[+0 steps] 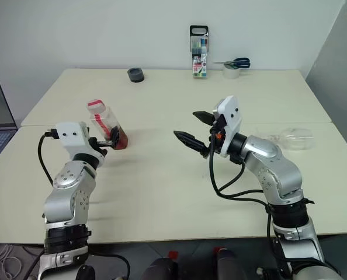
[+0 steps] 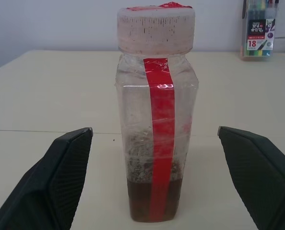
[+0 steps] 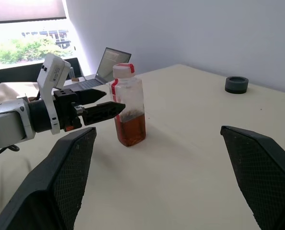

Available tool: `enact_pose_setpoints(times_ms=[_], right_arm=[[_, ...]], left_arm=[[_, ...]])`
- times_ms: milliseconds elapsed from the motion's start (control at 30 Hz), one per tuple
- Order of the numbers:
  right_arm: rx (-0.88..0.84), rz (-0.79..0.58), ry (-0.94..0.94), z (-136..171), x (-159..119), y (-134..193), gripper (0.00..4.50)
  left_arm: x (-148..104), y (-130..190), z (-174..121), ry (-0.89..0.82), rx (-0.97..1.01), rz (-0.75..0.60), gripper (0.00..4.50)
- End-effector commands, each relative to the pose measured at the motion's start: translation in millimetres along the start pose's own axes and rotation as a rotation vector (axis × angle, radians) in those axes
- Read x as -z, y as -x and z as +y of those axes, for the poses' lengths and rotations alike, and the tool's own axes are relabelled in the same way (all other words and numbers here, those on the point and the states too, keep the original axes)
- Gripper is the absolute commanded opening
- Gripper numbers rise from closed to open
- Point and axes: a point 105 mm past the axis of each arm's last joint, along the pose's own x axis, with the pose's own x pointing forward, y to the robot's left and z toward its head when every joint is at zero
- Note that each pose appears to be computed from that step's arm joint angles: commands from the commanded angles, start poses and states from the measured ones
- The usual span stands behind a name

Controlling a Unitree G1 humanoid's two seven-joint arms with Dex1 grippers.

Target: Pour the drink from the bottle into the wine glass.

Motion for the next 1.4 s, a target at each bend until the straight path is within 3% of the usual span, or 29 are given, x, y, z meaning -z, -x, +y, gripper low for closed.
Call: enact_pose_setpoints(times_ms=[33, 400, 933, 1067, 1233, 1400], right_arm=[[-0.011, -0.056, 0.055, 5.3, -19.8, 0.5, 4.44], [0.009, -0.06, 0.068, 4.2, -23.5, 2.1, 4.44], [0.018, -0.068, 0.064, 5.6, -24.4, 1.1, 4.44], [0.025, -0.075, 0.051, 4.5, -25.4, 0.6, 4.5], [0.034, -0.079, 0.049, 2.4, -27.3, 0.5, 4.5], [0.038, -0.075, 0.052, 1.6, -27.1, 0.5, 4.5]], left_arm=[[-20.0, -10.4, 3.7, -0.024, -0.008, -0.077, 4.5], [-21.7, -34.5, -2.0, -0.019, 0.042, -0.102, 4.5], [-26.0, -39.3, 0.1, -0.024, 0.04, -0.129, 4.5], [-26.2, -38.8, 1.6, -0.02, 0.036, -0.133, 3.64], [-23.8, -37.6, 3.3, -0.015, 0.029, -0.13, 2.09], [-18.7, -35.3, 4.4, -0.015, 0.02, -0.114, 1.99]])
